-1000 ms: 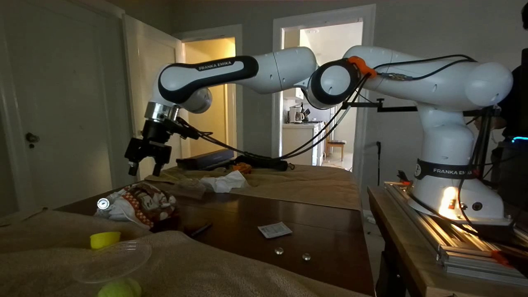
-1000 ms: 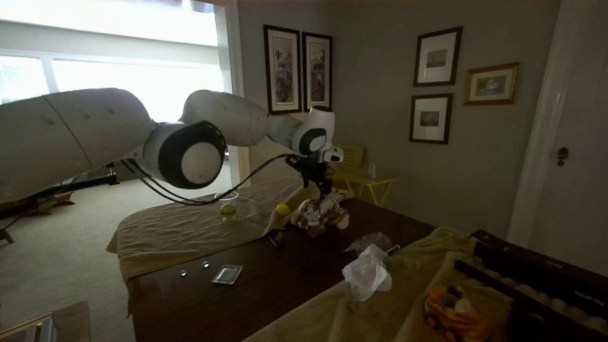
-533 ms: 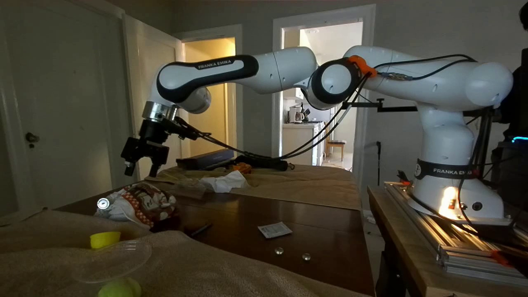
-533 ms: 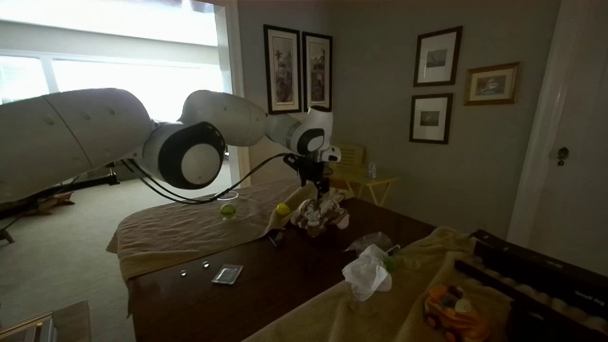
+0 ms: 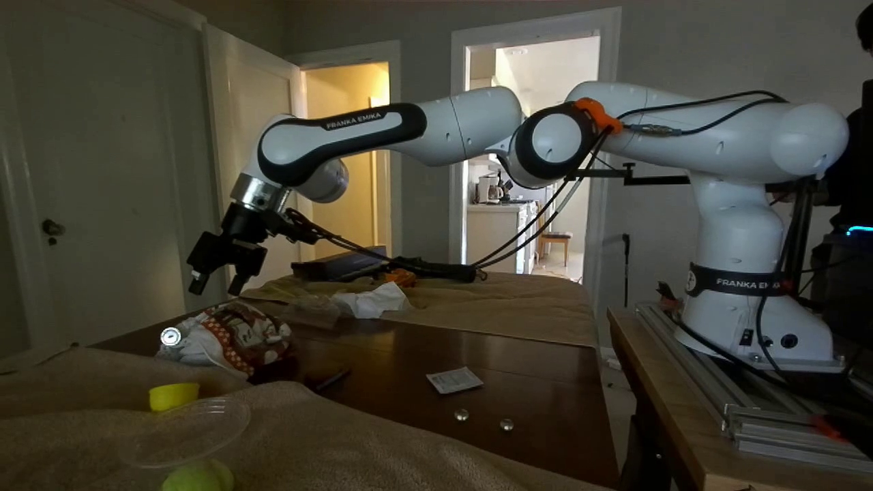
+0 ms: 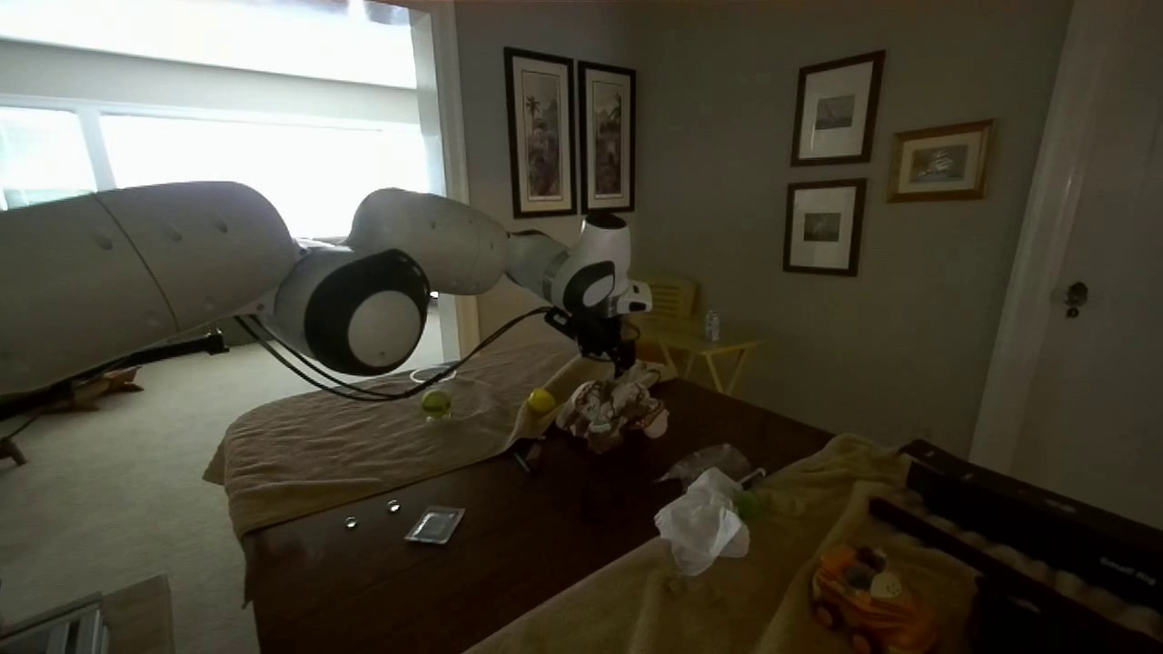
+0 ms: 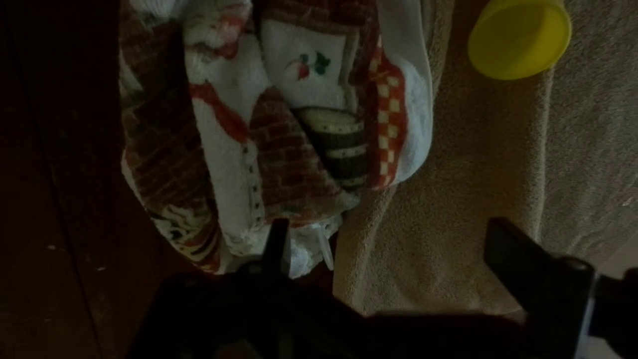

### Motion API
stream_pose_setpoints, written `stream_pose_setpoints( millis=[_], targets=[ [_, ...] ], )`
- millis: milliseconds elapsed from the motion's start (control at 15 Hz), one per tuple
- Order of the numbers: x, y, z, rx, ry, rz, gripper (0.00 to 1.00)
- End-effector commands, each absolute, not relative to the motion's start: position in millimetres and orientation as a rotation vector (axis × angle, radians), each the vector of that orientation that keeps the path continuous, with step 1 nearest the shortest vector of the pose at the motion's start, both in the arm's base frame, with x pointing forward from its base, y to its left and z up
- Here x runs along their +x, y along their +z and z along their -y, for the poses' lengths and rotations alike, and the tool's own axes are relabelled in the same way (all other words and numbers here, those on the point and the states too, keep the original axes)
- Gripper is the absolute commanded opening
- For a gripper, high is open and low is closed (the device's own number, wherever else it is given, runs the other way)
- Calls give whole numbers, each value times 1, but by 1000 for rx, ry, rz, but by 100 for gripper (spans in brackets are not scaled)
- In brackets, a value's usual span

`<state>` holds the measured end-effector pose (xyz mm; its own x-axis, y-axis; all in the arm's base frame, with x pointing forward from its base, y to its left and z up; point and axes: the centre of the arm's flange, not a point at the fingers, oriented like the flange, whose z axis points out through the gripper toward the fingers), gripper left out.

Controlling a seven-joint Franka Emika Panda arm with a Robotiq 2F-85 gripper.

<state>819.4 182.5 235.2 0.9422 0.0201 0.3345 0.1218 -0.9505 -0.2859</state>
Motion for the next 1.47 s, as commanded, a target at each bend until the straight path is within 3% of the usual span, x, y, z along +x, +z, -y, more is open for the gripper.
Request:
stream_pose_setpoints(
  millis=[0, 267, 333, 400, 1067, 1400],
  targets=[
    [825, 224, -190, -2771, -472, 130, 100],
    [826, 207, -191, -2774, -440, 127, 100],
    [826, 203, -191, -2777, -432, 125, 83],
    [826, 198, -191, -2779, -424, 123, 72],
    [825, 193, -189, -2791, -423, 121, 2],
    [822, 225, -167, -2802, -524, 56, 1]
  ],
)
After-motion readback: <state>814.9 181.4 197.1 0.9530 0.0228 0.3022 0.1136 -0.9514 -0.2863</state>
